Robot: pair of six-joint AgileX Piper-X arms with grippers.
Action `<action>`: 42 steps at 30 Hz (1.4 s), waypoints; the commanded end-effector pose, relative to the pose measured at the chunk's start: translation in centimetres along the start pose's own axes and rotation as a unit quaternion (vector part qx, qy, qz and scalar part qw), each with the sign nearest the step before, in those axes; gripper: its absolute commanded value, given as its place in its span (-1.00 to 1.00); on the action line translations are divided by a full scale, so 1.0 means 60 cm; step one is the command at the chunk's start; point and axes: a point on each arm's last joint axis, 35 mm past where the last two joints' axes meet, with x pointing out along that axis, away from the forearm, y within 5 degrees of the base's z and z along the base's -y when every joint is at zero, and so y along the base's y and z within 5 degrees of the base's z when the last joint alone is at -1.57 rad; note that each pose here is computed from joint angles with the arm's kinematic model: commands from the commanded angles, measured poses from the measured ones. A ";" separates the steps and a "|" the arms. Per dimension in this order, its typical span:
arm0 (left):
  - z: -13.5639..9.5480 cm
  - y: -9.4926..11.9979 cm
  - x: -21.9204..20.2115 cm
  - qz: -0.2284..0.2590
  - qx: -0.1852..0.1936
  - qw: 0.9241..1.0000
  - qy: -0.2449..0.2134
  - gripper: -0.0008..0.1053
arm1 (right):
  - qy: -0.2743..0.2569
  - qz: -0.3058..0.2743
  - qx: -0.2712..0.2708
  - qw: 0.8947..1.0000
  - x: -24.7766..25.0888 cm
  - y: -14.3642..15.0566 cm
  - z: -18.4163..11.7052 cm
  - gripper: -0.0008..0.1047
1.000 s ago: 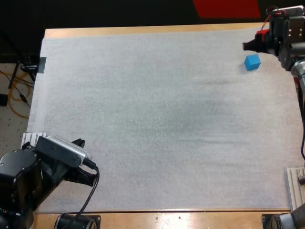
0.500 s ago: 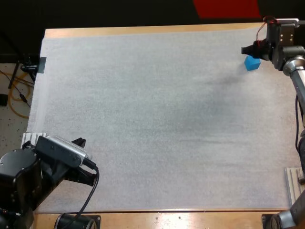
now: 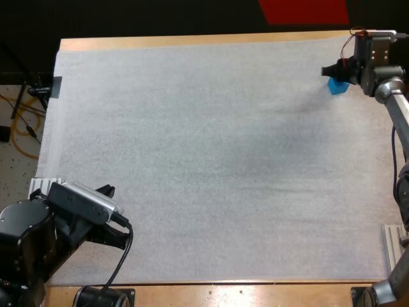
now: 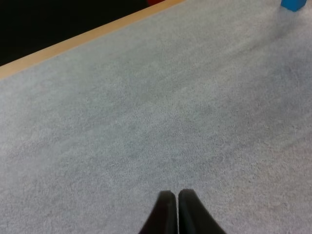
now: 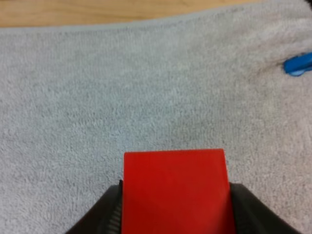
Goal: Stack red cube on blue cube
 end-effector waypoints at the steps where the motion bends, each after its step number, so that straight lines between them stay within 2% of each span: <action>1: 0.003 -0.001 -0.002 -0.006 -0.001 1.000 -0.006 -0.98 | -0.008 0.004 0.002 1.000 -0.002 -0.001 0.004 -0.58; 30: 0.007 -0.003 -0.002 -0.014 0.000 1.000 -0.017 -0.98 | 0.009 0.025 -0.001 1.000 0.025 0.009 -0.013 -0.58; 33: 0.007 -0.003 -0.002 -0.017 0.001 1.000 -0.017 -0.98 | 0.009 0.025 -0.001 1.000 0.025 0.009 -0.013 -0.37; 35: 0.007 -0.003 -0.002 -0.017 0.001 1.000 -0.017 -0.98 | 0.009 0.025 -0.001 1.000 0.025 0.009 -0.013 0.00; 38: 0.007 -0.003 -0.002 -0.017 0.001 1.000 -0.017 -0.98 | 0.009 0.025 -0.001 1.000 0.025 0.009 -0.013 0.28; 42: 0.007 -0.003 -0.002 -0.017 0.001 1.000 -0.017 -0.98 | 0.007 0.025 -0.002 1.000 0.022 0.011 -0.011 0.32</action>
